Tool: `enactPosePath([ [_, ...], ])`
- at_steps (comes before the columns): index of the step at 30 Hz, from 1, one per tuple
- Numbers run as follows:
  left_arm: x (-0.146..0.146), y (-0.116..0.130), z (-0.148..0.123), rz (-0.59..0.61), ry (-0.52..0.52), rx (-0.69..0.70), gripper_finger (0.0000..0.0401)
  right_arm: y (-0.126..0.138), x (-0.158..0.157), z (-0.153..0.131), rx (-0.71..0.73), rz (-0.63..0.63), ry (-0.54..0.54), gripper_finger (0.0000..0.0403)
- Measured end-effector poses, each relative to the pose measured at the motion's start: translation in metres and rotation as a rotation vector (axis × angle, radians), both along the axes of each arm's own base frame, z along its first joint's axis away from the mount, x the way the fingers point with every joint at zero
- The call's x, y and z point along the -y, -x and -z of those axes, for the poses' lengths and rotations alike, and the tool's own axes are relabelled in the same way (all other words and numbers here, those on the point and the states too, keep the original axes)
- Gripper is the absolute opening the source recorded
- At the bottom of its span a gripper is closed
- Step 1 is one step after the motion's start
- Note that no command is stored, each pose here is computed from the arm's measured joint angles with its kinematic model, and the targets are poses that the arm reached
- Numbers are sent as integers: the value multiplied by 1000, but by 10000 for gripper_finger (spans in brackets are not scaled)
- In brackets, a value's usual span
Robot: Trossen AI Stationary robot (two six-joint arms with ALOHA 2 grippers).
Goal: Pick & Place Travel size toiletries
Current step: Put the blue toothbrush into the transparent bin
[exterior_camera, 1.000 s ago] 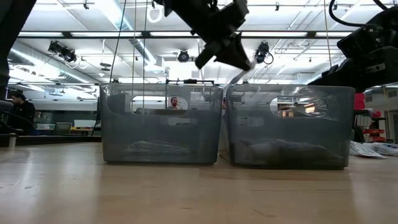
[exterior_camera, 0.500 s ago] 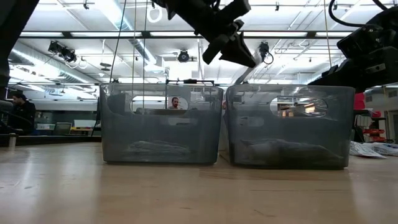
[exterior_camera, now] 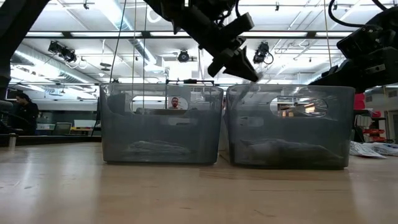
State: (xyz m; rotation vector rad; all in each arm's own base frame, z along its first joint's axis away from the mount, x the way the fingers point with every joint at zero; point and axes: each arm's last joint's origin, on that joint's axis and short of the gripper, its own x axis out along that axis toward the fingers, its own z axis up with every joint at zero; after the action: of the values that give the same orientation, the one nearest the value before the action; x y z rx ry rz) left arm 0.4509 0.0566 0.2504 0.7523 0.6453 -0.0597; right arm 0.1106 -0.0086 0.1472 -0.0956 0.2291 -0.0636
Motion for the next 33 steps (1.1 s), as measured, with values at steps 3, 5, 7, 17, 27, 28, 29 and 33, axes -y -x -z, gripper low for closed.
enactPosePath([
  [3,-2,-2,6,-2,-2,-14,41,0,0,0,-4,-1,0,13],
  [5,-4,-1,10,-14,7,-35,41,0,0,1,-8,0,-1,13],
  [7,-6,-1,8,-27,16,-27,41,0,0,1,-8,-1,-1,14],
  [17,-14,1,9,-60,61,-26,41,0,0,1,-8,0,-1,13],
  [27,-14,1,9,-32,19,-37,42,0,0,1,-8,0,-1,13],
  [28,-14,1,9,-32,17,-37,42,0,0,1,-8,0,-1,13],
  [29,-14,1,9,-33,17,-37,44,0,0,1,-8,0,-1,14],
  [33,-13,1,9,-23,19,-38,64,0,0,1,-8,0,-1,13],
])
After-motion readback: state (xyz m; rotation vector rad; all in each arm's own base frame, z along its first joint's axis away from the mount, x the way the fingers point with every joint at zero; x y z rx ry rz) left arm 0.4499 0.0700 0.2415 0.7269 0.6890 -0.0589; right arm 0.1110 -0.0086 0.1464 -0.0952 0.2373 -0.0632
